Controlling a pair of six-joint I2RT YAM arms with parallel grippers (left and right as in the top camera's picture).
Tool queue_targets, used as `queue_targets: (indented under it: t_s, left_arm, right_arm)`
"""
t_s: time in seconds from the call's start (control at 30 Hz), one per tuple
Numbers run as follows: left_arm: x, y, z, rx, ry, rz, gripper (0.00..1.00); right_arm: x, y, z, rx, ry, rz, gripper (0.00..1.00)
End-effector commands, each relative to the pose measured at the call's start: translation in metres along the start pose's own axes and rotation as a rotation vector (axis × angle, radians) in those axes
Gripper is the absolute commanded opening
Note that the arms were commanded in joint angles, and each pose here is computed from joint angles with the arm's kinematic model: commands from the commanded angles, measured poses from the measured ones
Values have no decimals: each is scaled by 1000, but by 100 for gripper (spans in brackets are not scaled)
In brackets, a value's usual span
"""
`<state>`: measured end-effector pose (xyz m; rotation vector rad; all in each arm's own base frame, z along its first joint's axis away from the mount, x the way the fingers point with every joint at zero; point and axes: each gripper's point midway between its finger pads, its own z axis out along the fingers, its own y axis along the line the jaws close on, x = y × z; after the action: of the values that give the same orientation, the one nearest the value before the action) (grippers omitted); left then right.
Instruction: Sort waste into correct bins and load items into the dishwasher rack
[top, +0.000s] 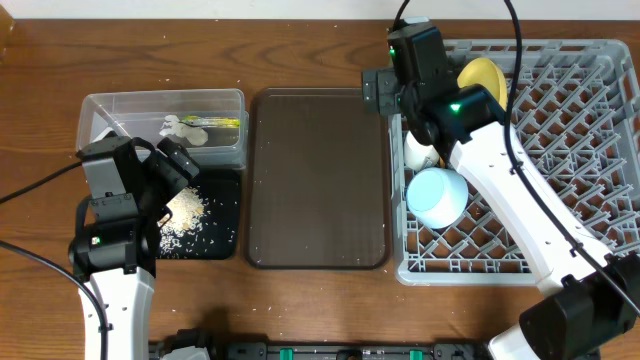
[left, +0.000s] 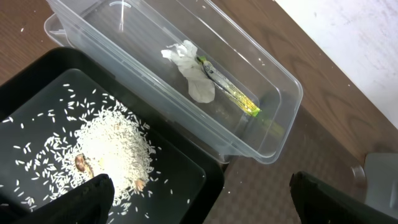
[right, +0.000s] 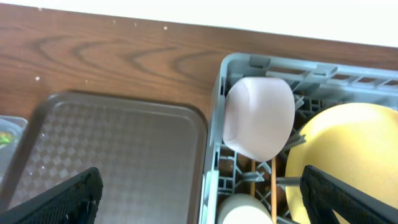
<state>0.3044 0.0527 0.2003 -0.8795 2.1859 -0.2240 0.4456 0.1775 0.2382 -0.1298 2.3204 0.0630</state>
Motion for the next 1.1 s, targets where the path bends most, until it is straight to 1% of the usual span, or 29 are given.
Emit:
queue_targets:
  t_s: [0.0,0.6,0.9,1.07]
  left_arm:
    - [-8,-2,-4,2,-20,-1,94]
    - [-8,-2,-4,3,-19,-1,93]
    - [-8,-2,-4,2,-20,-1,94]
    - [-8,-2,-4,2,-20,-1,94]
  right_arm:
    - [4,1,3,4,11,-7,99]
    - [4,1,3,4,11,-8,99]
    - [13,-3,4,17,47,-15,99]
    - [0,-10,-27,2,-18,5,99]
